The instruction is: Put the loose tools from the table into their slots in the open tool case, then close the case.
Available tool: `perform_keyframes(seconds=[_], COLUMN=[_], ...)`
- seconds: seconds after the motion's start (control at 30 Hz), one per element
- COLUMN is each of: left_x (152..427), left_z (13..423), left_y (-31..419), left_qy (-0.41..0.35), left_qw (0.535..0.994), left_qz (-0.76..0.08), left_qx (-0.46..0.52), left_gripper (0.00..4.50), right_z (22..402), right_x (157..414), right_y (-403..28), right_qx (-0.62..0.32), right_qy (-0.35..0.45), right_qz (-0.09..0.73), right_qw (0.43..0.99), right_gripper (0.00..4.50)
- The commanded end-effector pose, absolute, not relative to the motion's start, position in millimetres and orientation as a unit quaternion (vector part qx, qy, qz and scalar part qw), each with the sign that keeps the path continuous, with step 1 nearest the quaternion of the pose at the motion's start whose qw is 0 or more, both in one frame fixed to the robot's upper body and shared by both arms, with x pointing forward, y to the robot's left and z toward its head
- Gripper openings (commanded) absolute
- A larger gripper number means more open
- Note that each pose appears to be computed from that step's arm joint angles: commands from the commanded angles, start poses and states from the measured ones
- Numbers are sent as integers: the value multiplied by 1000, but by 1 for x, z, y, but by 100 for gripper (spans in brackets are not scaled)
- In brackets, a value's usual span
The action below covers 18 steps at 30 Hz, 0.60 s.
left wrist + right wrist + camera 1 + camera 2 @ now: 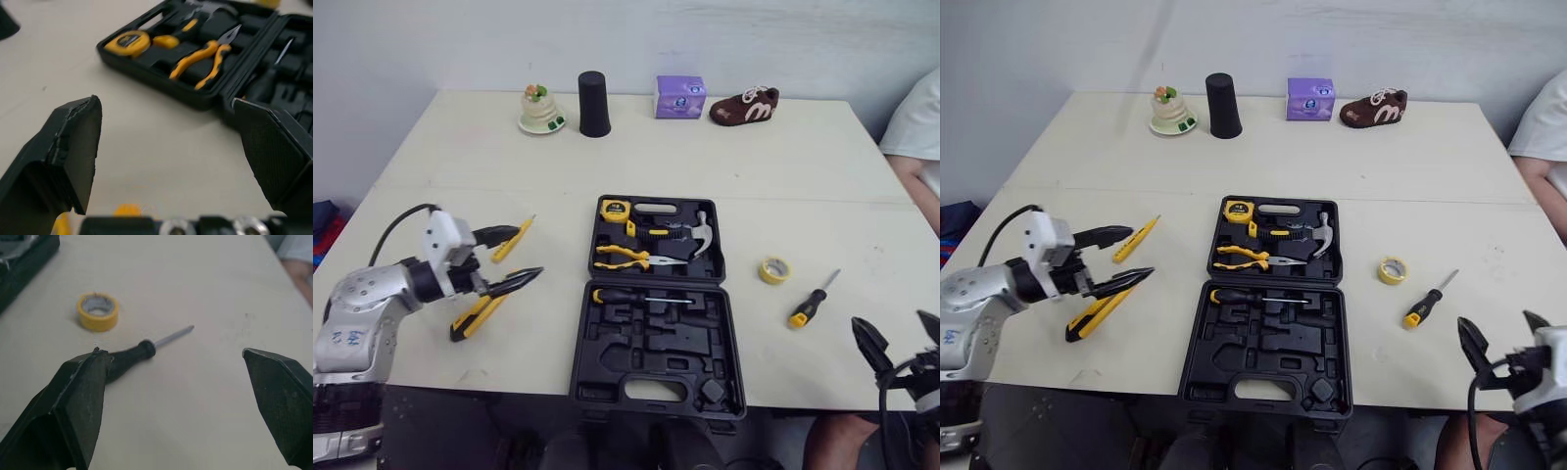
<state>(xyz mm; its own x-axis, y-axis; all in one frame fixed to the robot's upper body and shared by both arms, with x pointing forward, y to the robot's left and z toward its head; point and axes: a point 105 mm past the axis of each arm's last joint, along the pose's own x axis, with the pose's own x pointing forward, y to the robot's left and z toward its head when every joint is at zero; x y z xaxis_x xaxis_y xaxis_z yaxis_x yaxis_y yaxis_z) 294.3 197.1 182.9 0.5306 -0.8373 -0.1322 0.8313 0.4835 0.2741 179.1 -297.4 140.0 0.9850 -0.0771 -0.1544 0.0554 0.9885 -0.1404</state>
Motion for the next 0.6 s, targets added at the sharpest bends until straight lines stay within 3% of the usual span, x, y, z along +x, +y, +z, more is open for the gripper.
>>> perform_keyframes(seconds=[0.03,0.23,0.6], left_x=[278,247,243], left_z=[199,218,212], left_y=[152,85,80], left_qy=[-38,-77,-64], left_qw=[803,733,729], left_qz=[-576,-667,-671], left_qx=[147,111,120], left_gripper=[445,445,445], right_z=[147,129,117], right_x=[180,209,244], right_y=[-261,-246,-273], right_qx=[-2,118,150], right_qy=[101,149,214], right_qz=[-17,-130,-218], right_qw=[995,973,940], right_gripper=[450,450,450])
